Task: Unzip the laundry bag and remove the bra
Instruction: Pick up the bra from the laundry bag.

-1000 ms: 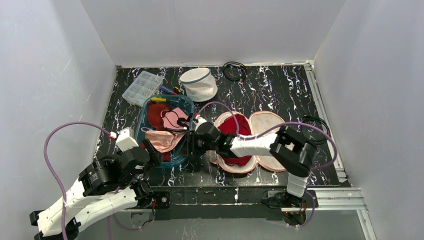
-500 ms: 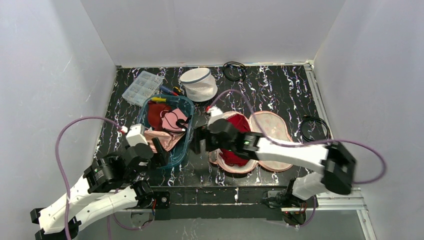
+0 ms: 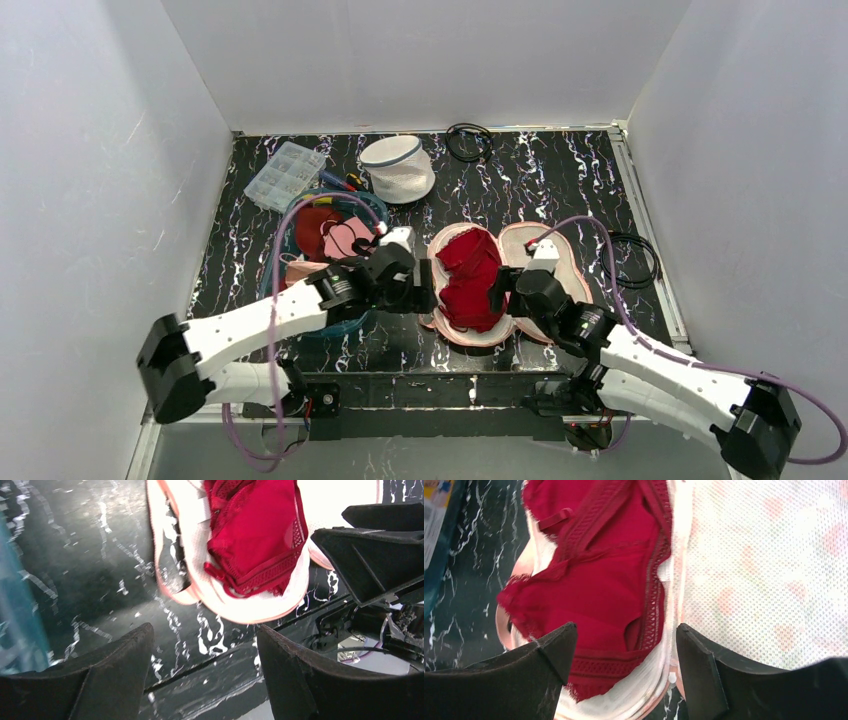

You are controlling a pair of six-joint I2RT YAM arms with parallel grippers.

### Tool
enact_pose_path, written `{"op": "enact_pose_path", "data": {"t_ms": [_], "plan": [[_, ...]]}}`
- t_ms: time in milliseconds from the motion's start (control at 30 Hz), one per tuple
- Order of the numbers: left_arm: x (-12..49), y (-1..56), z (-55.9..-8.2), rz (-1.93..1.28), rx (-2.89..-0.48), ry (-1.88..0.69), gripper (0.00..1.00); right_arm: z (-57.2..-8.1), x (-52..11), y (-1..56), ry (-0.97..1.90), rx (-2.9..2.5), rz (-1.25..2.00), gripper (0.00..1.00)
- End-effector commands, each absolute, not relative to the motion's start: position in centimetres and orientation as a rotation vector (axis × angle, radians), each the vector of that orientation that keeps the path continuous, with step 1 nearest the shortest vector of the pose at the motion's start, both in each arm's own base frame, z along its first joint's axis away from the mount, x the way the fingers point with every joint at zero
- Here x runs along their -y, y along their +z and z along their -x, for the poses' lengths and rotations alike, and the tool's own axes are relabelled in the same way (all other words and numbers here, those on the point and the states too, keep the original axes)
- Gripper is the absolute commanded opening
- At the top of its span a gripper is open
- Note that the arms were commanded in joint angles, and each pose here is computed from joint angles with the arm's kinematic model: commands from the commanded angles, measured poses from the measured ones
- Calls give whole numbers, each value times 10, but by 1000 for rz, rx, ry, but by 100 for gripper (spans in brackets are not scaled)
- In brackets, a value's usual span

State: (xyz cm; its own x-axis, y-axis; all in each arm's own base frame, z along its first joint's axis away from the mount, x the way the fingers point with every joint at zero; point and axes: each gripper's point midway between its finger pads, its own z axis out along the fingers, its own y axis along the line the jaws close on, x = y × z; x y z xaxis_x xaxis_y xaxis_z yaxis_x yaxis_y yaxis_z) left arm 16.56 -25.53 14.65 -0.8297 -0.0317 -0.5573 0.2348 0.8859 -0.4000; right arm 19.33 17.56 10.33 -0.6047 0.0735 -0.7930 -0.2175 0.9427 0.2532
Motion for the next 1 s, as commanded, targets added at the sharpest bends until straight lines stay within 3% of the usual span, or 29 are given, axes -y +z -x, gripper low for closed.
{"op": "enact_pose_path", "data": {"t_ms": [0,400,700,967], "plan": [[306,165,-185,-159,-2408,-798,73,-215,-189,113,608,-2127,-79,81],[296,147,-176,-148,-2483,-760,70,-260,-186,100,751,-2192,-143,79],[277,145,-160,-124,-2487,-788,70,-258,-197,86,831,-2246,-108,69],[289,140,-166,-152,-2499,-787,71,-253,-203,75,873,-2295,-105,68]]}}
